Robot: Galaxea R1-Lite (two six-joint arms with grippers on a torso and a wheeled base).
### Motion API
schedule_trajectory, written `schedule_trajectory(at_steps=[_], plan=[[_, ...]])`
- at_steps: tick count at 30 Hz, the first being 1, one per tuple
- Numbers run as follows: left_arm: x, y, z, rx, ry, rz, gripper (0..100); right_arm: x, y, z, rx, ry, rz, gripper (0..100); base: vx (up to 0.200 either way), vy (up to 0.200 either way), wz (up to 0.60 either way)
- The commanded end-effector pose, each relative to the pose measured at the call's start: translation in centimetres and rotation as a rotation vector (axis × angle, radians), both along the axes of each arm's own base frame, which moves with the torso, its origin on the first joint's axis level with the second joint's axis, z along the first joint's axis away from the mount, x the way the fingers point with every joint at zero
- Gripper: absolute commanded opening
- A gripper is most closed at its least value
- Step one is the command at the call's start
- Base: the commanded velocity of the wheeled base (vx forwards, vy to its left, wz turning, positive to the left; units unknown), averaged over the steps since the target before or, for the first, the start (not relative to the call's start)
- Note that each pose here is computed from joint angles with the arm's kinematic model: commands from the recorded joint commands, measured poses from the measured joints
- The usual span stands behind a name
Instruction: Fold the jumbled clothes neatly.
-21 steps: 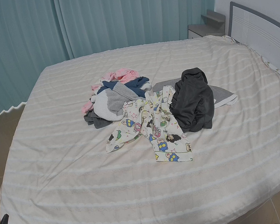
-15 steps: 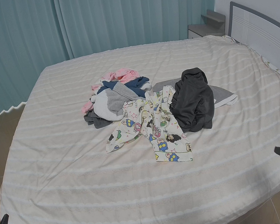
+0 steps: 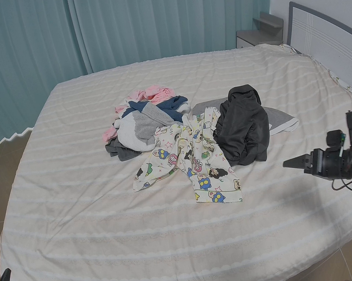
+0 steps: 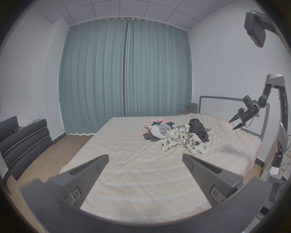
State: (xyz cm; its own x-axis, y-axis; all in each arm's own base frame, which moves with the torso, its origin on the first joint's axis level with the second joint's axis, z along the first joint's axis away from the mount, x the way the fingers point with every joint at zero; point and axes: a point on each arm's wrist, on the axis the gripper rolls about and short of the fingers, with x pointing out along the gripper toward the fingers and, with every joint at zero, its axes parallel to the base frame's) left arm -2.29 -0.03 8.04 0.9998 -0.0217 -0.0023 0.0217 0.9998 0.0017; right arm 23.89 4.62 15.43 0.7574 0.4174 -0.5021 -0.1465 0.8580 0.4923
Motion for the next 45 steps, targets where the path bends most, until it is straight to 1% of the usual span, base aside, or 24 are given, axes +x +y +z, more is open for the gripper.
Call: schedule_trajectory(at_steps=[1,4,7,9,14,20,25,29,37,45], plan=[[0.0,0.0,-0.5,0.000,0.001,0.000,100,12.9,7.2,-11.2,0.083,0.111,-0.114,100,0.000,0.000,0.00],[0.0,0.0,-0.5,0.000,0.001,0.000,100,13.9,8.4,-11.8,0.095,0.066,-0.097,100,0.000,0.000,0.00],[0.0,0.0,-0.5,0.000,0.002,0.000,100,14.1,9.1,-12.1,0.102,0.051,-0.082,100,0.000,0.000,0.00],[0.0,0.0,-0.5,0.000,0.002,0.000,100,14.4,10.0,-13.0,0.100,0.036,-0.059,100,0.000,0.000,0.00],[0.0,0.0,-0.5,0.000,0.002,0.000,100,15.6,10.0,-13.1,0.097,-0.008,-0.057,100,0.000,0.000,0.00],[0.0,0.0,-0.5,0.000,0.001,0.000,100,16.3,10.3,-14.2,0.075,-0.008,-0.046,100,0.000,0.000,0.00],[0.0,0.0,-0.5,0.000,0.001,0.000,100,16.4,10.7,-15.7,0.034,-0.004,-0.018,100,0.000,0.000,0.00],[0.0,0.0,-0.5,0.000,0.001,0.000,100,17.5,11.2,-16.4,0.022,-0.028,-0.005,100,0.000,0.000,0.00],[0.0,0.0,-0.5,0.000,0.002,0.000,100,18.8,12.2,-16.5,0.011,-0.077,0.014,100,0.000,0.000,0.00],[0.0,0.0,-0.5,0.000,0.002,0.000,100,19.4,13.8,-17.7,-0.009,-0.062,0.046,100,0.000,0.000,0.00]])
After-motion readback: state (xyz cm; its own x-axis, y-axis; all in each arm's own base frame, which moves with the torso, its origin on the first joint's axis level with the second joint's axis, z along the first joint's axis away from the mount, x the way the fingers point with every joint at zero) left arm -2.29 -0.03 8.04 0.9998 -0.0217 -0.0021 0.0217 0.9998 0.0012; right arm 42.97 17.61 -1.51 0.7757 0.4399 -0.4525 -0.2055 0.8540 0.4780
